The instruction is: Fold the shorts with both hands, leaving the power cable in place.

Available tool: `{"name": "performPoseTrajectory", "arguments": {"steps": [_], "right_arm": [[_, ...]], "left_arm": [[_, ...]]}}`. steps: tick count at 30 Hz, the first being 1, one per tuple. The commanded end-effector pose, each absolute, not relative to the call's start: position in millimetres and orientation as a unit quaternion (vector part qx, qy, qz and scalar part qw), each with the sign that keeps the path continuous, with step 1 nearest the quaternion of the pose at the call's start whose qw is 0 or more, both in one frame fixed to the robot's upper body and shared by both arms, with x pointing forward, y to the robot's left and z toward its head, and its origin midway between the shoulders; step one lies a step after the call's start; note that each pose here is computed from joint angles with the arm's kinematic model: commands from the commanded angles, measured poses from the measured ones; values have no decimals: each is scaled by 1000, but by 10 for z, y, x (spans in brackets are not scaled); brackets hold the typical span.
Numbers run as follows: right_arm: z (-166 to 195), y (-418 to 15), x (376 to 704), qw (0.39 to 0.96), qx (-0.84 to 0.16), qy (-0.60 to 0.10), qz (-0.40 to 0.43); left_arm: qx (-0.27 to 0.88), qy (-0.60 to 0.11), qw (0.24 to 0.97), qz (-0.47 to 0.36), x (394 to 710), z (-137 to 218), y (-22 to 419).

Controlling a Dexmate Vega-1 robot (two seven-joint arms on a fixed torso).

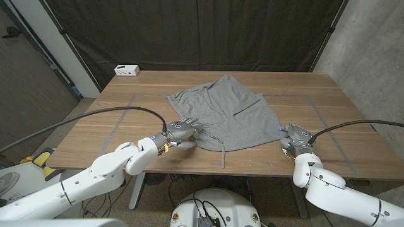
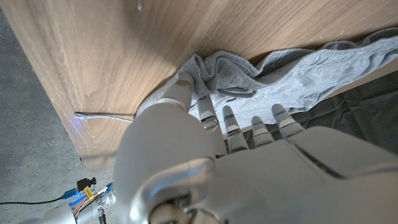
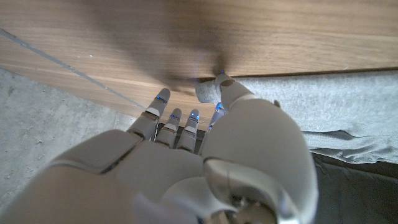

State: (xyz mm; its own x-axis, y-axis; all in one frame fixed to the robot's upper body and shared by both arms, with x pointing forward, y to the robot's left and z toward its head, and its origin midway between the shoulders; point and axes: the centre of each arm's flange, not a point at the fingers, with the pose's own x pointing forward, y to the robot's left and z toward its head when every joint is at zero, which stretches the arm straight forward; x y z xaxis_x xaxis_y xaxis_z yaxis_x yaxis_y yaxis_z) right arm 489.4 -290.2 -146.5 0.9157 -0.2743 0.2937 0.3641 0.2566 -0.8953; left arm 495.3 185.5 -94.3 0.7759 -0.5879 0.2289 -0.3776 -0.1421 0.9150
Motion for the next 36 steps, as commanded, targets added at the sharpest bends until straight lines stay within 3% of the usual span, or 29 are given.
{"name": "performPoseTrajectory", "arguments": {"steps": [1, 10, 25, 36], "right_arm": [[-1504, -2876, 4932, 780, -570, -85, -241], [-1461, -2922, 4883, 787, -564, -85, -236], [-1222, -2971, 4748, 797, -581, 7, -164], [-979, -2923, 4438, 795, -584, 43, -159]], "left_arm": [[744, -328, 577, -76, 4970, -953, 1873], [741, -328, 581, -79, 4988, -938, 1879], [715, -328, 608, -113, 5047, -743, 1974], [676, -331, 642, -147, 5079, -512, 2122]]}}
